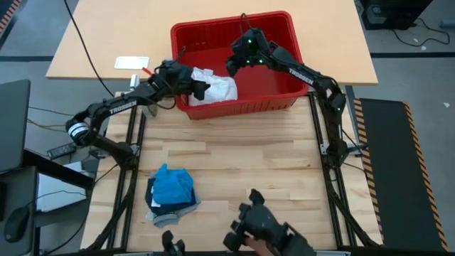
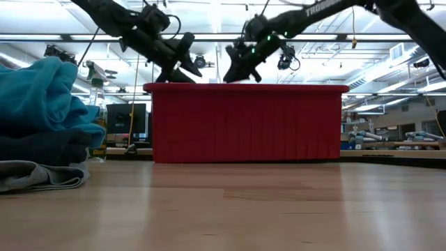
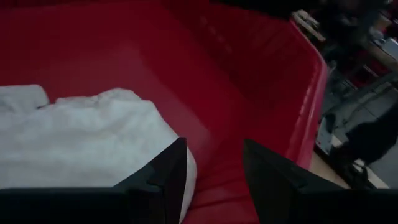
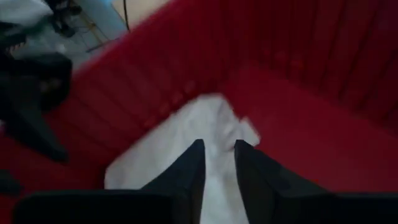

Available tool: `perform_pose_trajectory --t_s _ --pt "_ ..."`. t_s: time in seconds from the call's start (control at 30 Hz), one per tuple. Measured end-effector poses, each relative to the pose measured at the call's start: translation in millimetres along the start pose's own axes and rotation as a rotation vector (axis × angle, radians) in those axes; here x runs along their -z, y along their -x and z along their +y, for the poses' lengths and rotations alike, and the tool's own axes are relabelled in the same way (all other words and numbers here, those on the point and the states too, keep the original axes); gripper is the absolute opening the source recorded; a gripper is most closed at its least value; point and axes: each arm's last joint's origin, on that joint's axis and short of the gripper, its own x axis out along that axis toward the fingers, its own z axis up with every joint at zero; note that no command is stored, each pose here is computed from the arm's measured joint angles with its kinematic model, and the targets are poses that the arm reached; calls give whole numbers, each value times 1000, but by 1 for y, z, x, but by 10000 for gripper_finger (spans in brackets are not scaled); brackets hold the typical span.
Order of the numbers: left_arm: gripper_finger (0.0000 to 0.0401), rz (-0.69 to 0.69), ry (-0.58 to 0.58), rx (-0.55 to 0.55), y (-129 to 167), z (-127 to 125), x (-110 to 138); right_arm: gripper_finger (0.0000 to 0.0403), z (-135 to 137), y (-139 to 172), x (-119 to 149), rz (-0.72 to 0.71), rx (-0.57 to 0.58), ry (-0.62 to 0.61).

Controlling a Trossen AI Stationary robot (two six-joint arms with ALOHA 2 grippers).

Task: Fold laundry
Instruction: Remove the white blouse from the red laundry bin

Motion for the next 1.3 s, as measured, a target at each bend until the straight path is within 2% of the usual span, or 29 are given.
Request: perform_pose_trajectory --t_s 0.07,0.23,0.4,0.53,0.63,0.73,0.83,0.93,1.0,1.1,1.17,1.2,1.3 --pt "158 10 -11 12 -4 6 0 111 -13 -16 13 55 -31 -26" --pt "158 -31 -14 11 -3 18 -8 186 -42 -61 55 195 -129 -178" --pt "158 -64 -3 -11 0 28 -14 275 -57 -88 76 275 -199 -257" --pt "158 -74 -1 -6 2 33 -16 335 -63 -106 81 310 -254 -299" --pt "158 -76 -6 -6 2 32 -16 362 -64 -116 85 366 -316 -319" --pt "158 -77 -7 -5 2 32 -17 366 -63 -132 100 427 -310 -299" --pt "158 -82 -8 -3 2 32 -17 351 -63 -143 110 429 -310 -299" --pt "158 -85 -9 -1 2 32 -17 304 -65 -148 117 439 -312 -309" --pt "158 -87 -10 3 3 31 -18 250 -66 -148 117 441 -301 -310" --pt "158 -91 -8 7 3 31 -18 140 -67 -146 113 426 -307 -307" --pt "158 -89 -8 14 3 31 -18 57 -69 -141 104 388 -342 -308" --pt "158 -87 -6 20 3 30 -18 35 -71 -137 98 359 -374 -306" --pt "157 -76 9 65 5 28 -19 32 -76 -124 79 294 -452 -373"
